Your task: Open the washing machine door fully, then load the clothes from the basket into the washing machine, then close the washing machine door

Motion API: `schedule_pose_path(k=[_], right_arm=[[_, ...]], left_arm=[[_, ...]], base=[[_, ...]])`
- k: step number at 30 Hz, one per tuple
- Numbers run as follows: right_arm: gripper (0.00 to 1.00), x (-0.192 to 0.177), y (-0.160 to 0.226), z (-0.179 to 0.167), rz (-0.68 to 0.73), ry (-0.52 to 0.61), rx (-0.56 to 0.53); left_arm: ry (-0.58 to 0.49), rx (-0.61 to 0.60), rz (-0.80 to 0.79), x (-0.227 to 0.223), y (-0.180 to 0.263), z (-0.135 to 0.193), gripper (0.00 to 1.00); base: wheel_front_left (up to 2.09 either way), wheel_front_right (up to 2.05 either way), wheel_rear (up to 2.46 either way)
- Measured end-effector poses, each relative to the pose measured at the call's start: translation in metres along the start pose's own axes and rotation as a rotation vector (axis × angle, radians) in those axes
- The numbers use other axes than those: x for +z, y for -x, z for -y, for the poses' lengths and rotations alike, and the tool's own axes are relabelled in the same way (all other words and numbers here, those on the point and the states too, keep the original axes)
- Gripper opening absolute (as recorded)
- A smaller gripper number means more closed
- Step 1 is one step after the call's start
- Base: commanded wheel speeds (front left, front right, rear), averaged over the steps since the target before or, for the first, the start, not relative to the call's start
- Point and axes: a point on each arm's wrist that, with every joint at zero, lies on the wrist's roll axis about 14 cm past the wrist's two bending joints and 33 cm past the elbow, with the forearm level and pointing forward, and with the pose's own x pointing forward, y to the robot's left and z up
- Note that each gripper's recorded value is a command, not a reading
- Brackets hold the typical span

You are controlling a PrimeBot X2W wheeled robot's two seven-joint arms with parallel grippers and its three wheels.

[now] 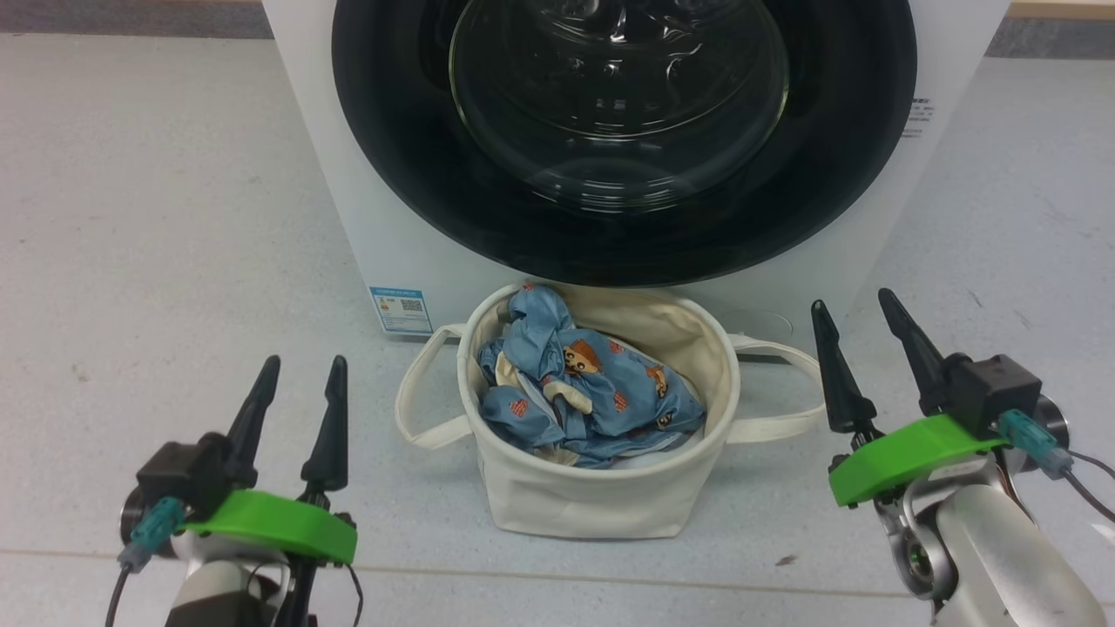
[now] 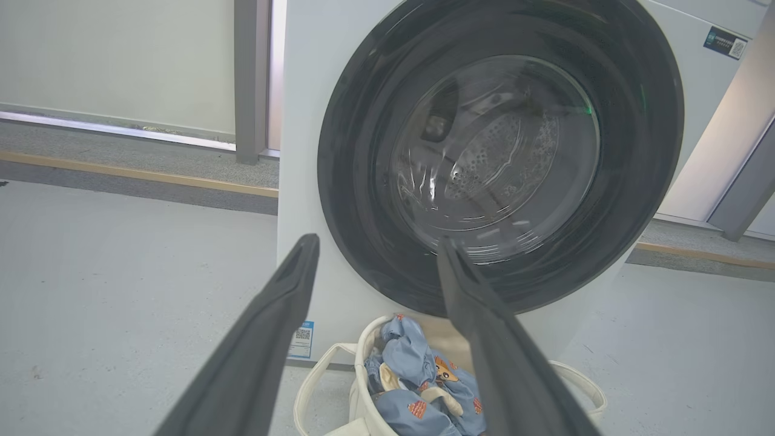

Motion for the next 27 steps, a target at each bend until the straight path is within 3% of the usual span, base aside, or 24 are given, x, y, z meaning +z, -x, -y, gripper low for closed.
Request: schedule_pose_path(k=[4, 9, 27], right_arm=[[1.00, -0.001, 0.001, 0.003, -0.003, -0.002, -0.010], [1.00, -0.001, 0.002, 0.004, -0.002, -0.004, -0.016], [1.00, 0.000, 0.002, 0.006, 0.002, -0.013, -0.023]], left_arm=[[0.007, 0.023, -0.023, -0.007, 0.001, -0.007, 1.00], [0.098, 0.054, -0.044, -0.017, 0.003, -0.011, 1.00], [0.112, 0.045, -0.043, -0.017, 0.003, -0.007, 1.00]], base=[[0.00, 0.00, 0.00], [0.00, 0.00, 0.00], [0.00, 0.00, 0.00]])
